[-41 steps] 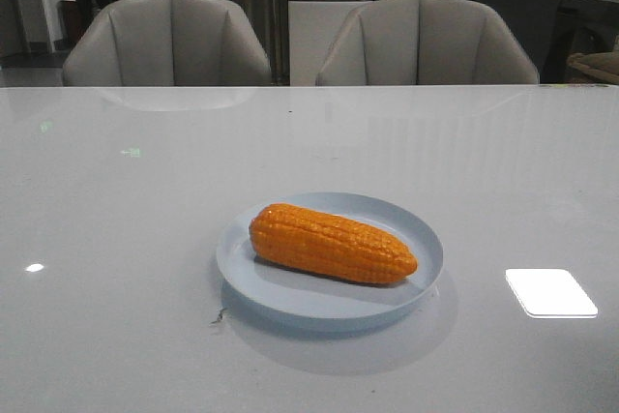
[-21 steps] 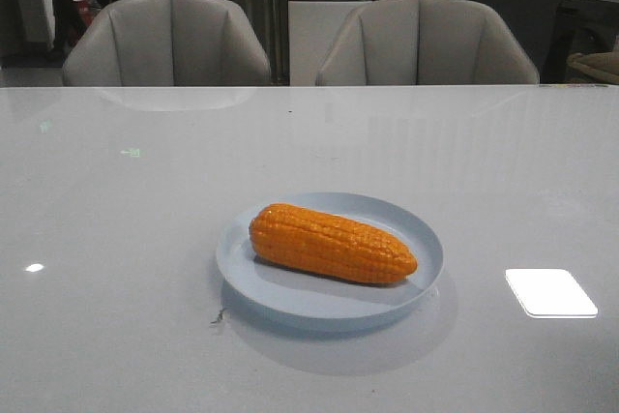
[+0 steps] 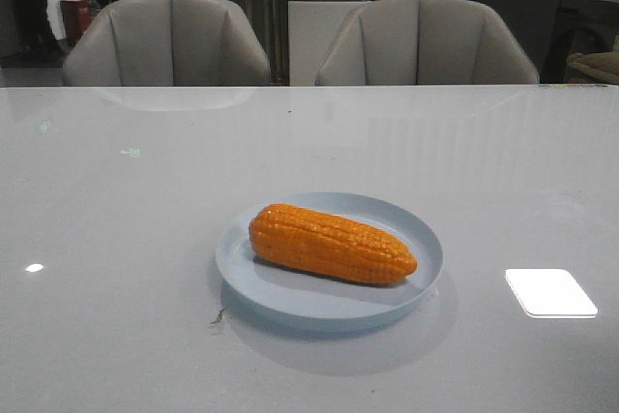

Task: Place corn on plate with both arms

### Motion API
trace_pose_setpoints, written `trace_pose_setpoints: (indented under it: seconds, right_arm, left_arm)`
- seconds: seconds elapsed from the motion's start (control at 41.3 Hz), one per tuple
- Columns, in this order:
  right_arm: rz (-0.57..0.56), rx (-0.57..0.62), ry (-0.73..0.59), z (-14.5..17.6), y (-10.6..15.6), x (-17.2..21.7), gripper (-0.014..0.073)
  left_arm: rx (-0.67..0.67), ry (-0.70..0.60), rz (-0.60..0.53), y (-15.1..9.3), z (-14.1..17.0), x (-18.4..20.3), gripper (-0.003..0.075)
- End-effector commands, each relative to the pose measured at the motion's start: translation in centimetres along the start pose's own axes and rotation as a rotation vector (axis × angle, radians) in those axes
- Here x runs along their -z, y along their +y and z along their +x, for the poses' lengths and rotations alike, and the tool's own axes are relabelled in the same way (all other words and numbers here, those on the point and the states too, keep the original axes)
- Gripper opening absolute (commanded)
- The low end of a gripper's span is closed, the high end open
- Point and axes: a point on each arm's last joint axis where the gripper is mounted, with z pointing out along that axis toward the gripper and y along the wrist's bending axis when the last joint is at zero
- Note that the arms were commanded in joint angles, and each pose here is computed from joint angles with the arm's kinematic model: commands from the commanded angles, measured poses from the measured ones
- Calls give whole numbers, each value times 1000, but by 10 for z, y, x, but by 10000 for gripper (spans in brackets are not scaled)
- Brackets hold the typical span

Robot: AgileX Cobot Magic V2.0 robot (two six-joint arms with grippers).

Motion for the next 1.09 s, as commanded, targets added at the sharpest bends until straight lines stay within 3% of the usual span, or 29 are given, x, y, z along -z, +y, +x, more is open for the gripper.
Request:
trace_pose_setpoints:
  seconds: [0.0, 0.073, 0.242, 0.677, 1.064]
  right_arm:
    - [23, -5, -93, -13, -2, 6, 477]
    - [23, -5, -93, -13, -2, 6, 477]
    - [23, -5, -93, -13, -2, 6, 477]
    - [23, -5, -93, -13, -2, 6, 477]
    - [20, -5, -86, -12, -2, 6, 477]
  left_arm:
    - [20, -174, -15, 1, -15, 20, 376]
    - [19, -229, -17, 1, -11, 35, 325]
    - [9, -361, -26, -1, 6, 66, 79]
    - [-34, -655, -64, -4, 63, 99, 97]
    - [-50, -724, -90, -3, 97, 73, 97]
